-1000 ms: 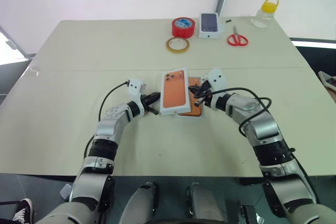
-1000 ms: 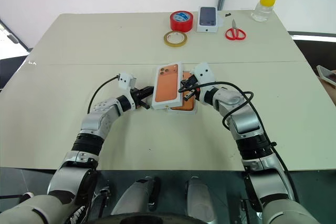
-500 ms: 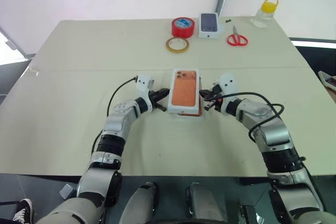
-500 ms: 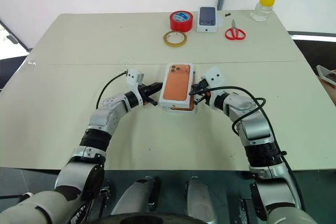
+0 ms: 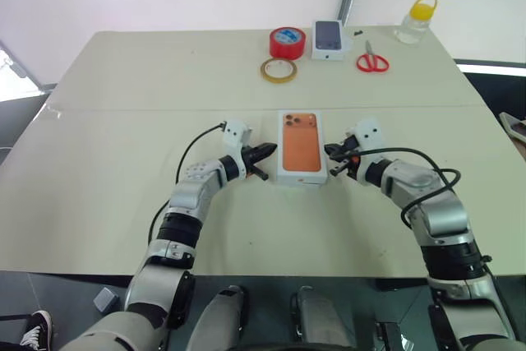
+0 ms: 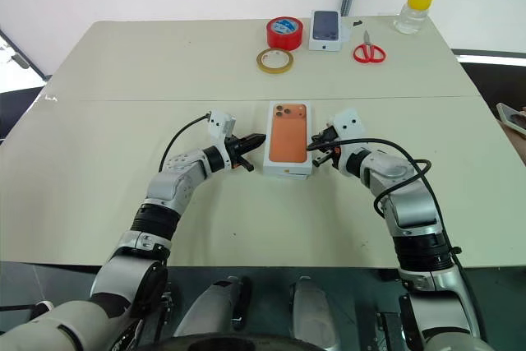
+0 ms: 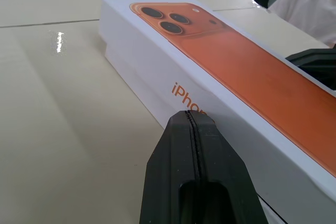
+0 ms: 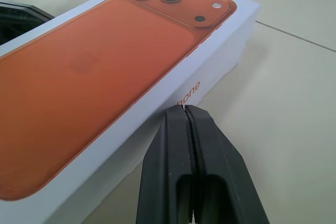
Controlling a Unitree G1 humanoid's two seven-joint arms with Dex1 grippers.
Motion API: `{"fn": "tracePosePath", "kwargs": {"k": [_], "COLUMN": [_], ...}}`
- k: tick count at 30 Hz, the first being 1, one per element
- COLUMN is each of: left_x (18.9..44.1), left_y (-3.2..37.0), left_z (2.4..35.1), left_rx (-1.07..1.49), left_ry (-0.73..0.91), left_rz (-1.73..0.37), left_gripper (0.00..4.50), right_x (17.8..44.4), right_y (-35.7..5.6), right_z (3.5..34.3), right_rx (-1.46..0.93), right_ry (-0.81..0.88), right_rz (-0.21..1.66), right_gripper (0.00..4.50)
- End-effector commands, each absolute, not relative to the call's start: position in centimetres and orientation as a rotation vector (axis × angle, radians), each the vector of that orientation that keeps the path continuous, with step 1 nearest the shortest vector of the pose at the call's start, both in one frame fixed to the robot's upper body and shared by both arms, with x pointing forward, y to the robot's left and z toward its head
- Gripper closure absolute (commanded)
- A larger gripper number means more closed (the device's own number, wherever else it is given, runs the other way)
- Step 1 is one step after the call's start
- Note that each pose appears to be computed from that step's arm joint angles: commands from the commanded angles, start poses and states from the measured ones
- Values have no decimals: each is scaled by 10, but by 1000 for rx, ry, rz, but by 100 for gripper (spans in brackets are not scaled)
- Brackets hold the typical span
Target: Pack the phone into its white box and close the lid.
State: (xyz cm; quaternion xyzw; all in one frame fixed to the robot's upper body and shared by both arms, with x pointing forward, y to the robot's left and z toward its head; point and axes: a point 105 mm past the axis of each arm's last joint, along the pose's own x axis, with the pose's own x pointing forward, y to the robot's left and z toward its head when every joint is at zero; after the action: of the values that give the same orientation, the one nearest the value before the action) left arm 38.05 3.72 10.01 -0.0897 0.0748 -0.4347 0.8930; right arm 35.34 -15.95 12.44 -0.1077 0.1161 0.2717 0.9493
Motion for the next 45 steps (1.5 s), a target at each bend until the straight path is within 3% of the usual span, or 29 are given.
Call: {"fn": "tracePosePath", "kwargs": {"k": [1,45], "left_x": [372,383], "left_y": [19,46], "left_z": [114,104], "left_rx": [-155,-157], "left_ry": [108,140], "left_rz": [-985,-852], "left_gripper": [450,450], "right_x": [349,352], "right_y": [-147,-146], "right_z": [141,130], "right_rx": [-221,-264], "right_ry": [166,199], "right_rz": [592,588], "right_gripper": [445,445]}}
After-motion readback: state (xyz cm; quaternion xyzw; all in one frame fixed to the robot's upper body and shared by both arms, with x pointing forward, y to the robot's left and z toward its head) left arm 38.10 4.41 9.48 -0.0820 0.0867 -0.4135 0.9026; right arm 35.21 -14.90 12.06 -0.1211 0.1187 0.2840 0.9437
